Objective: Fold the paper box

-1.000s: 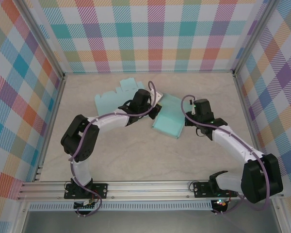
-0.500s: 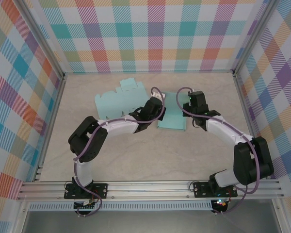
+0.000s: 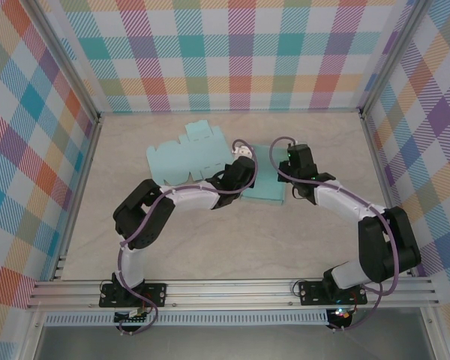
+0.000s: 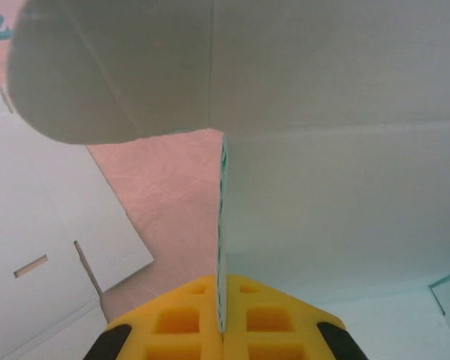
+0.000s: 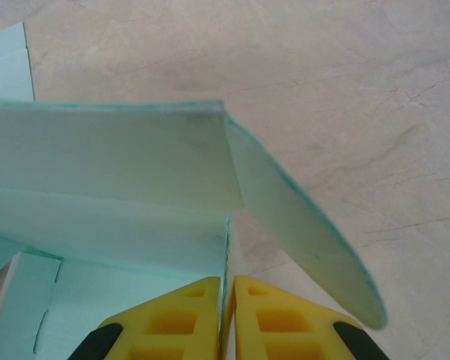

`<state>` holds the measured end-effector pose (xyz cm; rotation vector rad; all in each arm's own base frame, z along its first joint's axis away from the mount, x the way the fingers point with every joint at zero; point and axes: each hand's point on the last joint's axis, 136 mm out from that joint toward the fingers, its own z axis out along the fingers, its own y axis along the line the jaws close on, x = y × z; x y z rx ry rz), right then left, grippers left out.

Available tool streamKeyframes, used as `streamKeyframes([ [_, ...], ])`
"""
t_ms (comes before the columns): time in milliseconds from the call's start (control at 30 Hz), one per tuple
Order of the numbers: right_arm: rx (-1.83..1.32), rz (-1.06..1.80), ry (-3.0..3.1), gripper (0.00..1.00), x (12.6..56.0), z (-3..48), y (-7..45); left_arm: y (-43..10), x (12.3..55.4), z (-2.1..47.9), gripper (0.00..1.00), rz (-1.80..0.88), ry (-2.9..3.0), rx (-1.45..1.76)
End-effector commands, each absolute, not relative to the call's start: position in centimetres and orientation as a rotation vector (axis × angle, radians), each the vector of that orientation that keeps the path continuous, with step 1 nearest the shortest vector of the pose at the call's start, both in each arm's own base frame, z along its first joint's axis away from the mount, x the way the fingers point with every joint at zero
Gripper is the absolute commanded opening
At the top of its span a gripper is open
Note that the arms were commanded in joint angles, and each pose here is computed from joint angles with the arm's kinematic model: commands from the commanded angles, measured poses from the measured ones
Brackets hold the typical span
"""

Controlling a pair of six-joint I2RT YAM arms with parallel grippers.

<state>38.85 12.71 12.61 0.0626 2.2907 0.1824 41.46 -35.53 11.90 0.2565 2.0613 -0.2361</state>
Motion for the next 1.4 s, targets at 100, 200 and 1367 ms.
streamKeyframes([
  [100, 0.042, 0.276, 2.261, 0.13, 38.0, 12.3, 15.1, -38.0, 39.3, 11.9, 0.00, -0.310, 2.042, 0.265],
  [200, 0.044, 0.281, 2.257, 0.13, 37.4, 11.9, 15.1, -37.7, 39.0, 11.7, 0.00, -0.311, 2.047, 0.255],
  [1367, -0.042, 0.304, 2.169, 0.06, 33.3, 9.3, 14.6, -35.5, 34.6, 5.6, 0.00, -0.376, 2.136, 0.204],
])
